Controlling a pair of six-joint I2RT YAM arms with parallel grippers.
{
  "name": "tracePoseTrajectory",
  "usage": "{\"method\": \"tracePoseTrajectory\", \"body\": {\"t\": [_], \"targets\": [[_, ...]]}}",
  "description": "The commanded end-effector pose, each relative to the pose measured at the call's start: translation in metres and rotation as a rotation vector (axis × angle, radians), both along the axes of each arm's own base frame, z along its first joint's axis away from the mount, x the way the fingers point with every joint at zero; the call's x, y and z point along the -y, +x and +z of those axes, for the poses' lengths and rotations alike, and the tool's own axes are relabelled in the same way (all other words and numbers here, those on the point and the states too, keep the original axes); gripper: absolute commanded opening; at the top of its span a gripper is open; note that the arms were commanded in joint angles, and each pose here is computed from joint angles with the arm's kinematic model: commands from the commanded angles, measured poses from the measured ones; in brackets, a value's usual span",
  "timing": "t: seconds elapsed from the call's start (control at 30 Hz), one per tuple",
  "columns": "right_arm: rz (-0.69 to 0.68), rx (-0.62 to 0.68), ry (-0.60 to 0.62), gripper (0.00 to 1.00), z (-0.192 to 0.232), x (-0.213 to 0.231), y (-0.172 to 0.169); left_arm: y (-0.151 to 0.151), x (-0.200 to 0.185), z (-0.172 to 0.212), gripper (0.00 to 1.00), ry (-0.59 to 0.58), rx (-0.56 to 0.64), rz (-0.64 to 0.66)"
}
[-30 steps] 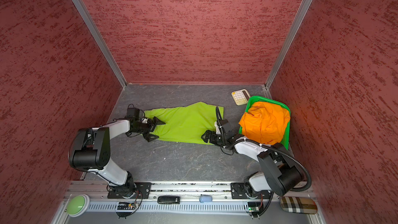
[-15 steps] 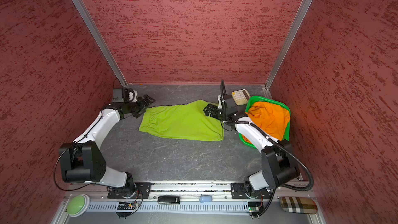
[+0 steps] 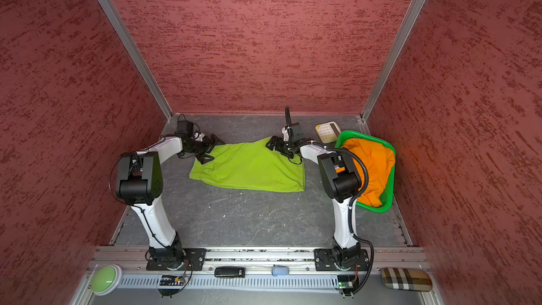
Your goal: Fold and stack the shorts
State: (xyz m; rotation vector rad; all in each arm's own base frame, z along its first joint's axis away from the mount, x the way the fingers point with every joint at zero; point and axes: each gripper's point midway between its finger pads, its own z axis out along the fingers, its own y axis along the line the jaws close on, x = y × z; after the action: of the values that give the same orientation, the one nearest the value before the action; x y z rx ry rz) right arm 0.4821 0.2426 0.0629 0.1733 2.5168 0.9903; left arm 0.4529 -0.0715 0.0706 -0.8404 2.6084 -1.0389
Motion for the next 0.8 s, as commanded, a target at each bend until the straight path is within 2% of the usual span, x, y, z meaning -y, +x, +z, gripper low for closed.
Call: {"method": "tracePoseTrajectory", "body": {"t": [0.0, 0.13, 0.23, 0.3, 0.4, 0.43, 0.5, 0.57, 0.63, 0.67, 0.77], "targets": [[-0.016, 0.037, 0.021, 0.99, 0.000, 0.022, 0.020, -0.002, -0.028, -0.024, 0.99, 0.007, -0.058, 0.061], [-0.045, 0.020, -0.013, 0.99, -0.012, 0.052, 0.021, -0.010, -0.053, -0.050, 0.99, 0.023, -0.112, 0.098], [-0.037, 0.021, -0.045, 0.99, -0.013, 0.059, 0.021, -0.007, -0.060, -0.055, 0.99, 0.018, -0.133, 0.112], [-0.024, 0.027, -0.039, 0.99, -0.007, 0.057, 0.021, 0.004, -0.054, -0.037, 0.99, -0.016, -0.085, 0.097], [-0.016, 0.059, -0.034, 0.99, 0.015, 0.054, 0.019, 0.023, -0.045, 0.027, 0.99, -0.005, 0.064, 0.049], [-0.013, 0.072, -0.035, 0.99, 0.024, 0.053, 0.016, 0.024, -0.047, 0.050, 0.99, 0.039, 0.106, 0.035], [-0.006, 0.094, -0.040, 0.99, 0.042, 0.052, 0.007, 0.019, -0.068, 0.080, 0.99, 0.200, 0.131, 0.040], [-0.010, 0.103, -0.055, 0.99, 0.051, 0.052, -0.006, 0.005, -0.104, 0.090, 0.99, 0.404, 0.097, 0.068], [-0.004, 0.108, -0.060, 0.99, 0.057, 0.051, -0.020, -0.011, -0.135, 0.080, 0.99, 0.561, 0.026, 0.074], [0.000, 0.101, -0.065, 0.99, 0.055, 0.050, -0.029, -0.020, -0.144, 0.070, 0.99, 0.589, -0.023, 0.067], [0.021, 0.087, -0.089, 0.99, 0.048, 0.047, -0.052, -0.038, -0.151, 0.040, 0.99, 0.568, -0.114, 0.029]]}}
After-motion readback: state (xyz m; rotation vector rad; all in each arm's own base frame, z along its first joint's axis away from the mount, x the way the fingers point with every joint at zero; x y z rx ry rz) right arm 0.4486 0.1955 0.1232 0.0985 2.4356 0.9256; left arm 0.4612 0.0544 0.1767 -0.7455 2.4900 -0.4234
